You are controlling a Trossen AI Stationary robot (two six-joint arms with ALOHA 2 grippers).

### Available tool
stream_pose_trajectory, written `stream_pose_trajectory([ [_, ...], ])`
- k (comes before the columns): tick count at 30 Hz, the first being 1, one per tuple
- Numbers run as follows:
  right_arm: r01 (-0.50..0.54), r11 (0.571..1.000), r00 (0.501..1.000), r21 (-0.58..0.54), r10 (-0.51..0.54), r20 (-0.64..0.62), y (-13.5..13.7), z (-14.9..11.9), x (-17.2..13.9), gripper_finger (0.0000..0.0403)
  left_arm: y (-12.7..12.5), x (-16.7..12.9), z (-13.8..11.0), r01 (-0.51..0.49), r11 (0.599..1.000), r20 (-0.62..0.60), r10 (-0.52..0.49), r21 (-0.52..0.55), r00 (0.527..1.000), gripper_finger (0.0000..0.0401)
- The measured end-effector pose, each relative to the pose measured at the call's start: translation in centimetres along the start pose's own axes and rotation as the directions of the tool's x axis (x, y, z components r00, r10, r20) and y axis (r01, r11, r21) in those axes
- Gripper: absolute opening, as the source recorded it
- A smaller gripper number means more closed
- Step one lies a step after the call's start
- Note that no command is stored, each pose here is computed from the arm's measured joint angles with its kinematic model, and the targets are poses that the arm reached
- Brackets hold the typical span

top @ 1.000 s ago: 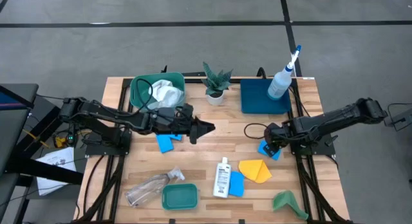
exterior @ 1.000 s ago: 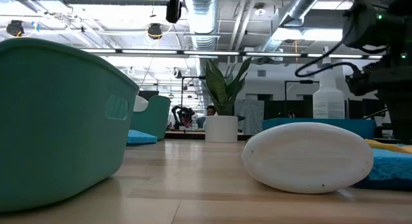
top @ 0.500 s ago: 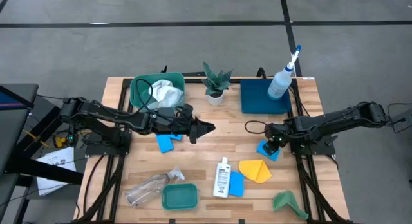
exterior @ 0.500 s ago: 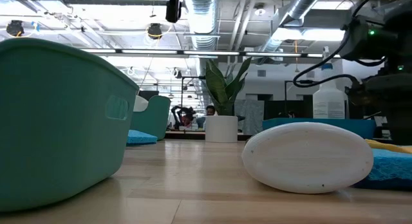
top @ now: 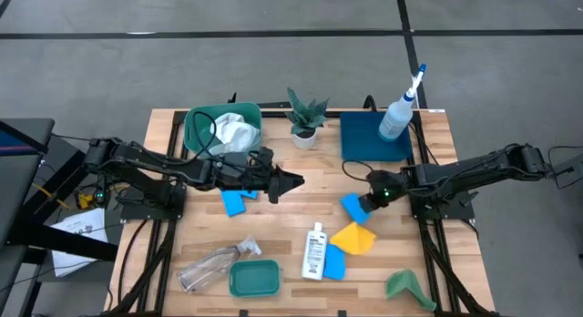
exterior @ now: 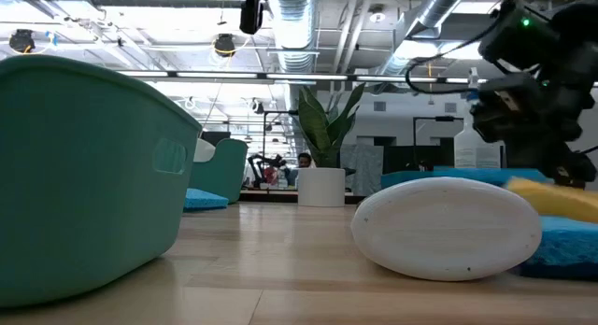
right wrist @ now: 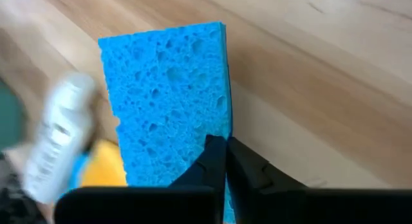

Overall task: Pick & Place Kitchen Items
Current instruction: Put the blue sponge into the bottom green bin

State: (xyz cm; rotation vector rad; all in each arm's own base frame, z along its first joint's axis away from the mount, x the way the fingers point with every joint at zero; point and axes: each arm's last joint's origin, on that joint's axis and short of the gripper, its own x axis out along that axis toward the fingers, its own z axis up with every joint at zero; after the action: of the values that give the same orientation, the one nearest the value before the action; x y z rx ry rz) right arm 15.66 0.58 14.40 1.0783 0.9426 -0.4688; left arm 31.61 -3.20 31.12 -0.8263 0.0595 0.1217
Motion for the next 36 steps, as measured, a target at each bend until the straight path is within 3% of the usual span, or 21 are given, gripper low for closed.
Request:
stream_pose_trajectory([
  [5, -0.062, 0.997, 0.996, 0.053, 0.059, 0.061, 0.7, 0.4, 0.0, 0.0001, 0.4, -0.1, -0.6, -0.046, 0.999, -0.05, 0.046, 0.002, 0.998, 0.0104],
  [8, -0.071, 0.994, 0.994, 0.082, 0.063, 0.094, 0.8, 0.5, -0.1, 0.0001, 1.1, -0.2, -1.2, -0.134, 0.989, -0.104, 0.128, -0.056, 0.986, 0.0104],
  [12, -0.082, 0.99, 0.988, 0.118, 0.065, 0.142, 0.9, 0.9, -0.1, 0.0, 2.4, -0.2, -1.9, -0.289, 0.949, -0.118, 0.276, -0.123, 0.954, 0.0104],
  [17, -0.085, 0.986, 0.985, 0.143, 0.062, 0.162, 0.7, 1.3, -0.2, 0.0, 4.1, 1.2, -2.6, -0.356, 0.905, -0.117, 0.338, -0.232, 0.934, 0.0104],
  [20, -0.089, 0.986, 0.983, 0.141, 0.065, 0.17, 0.7, 1.4, -0.2, 0.0, 5.1, 2.7, -3.2, -0.353, 0.89, -0.108, 0.336, -0.288, 0.936, 0.011],
  [25, -0.107, 0.985, 0.981, 0.137, 0.082, 0.178, 0.9, 1.5, -0.2, 0.0, 6.7, 5.1, -3.5, -0.258, 0.897, -0.107, 0.235, -0.358, 0.966, 0.0139],
  [36, -0.248, 0.953, 0.937, 0.173, 0.191, 0.293, 2.1, 2.4, -0.6, 0.0, 9.0, 6.5, -2.9, -0.269, 0.884, -0.154, 0.226, -0.382, 0.962, 0.018],
])
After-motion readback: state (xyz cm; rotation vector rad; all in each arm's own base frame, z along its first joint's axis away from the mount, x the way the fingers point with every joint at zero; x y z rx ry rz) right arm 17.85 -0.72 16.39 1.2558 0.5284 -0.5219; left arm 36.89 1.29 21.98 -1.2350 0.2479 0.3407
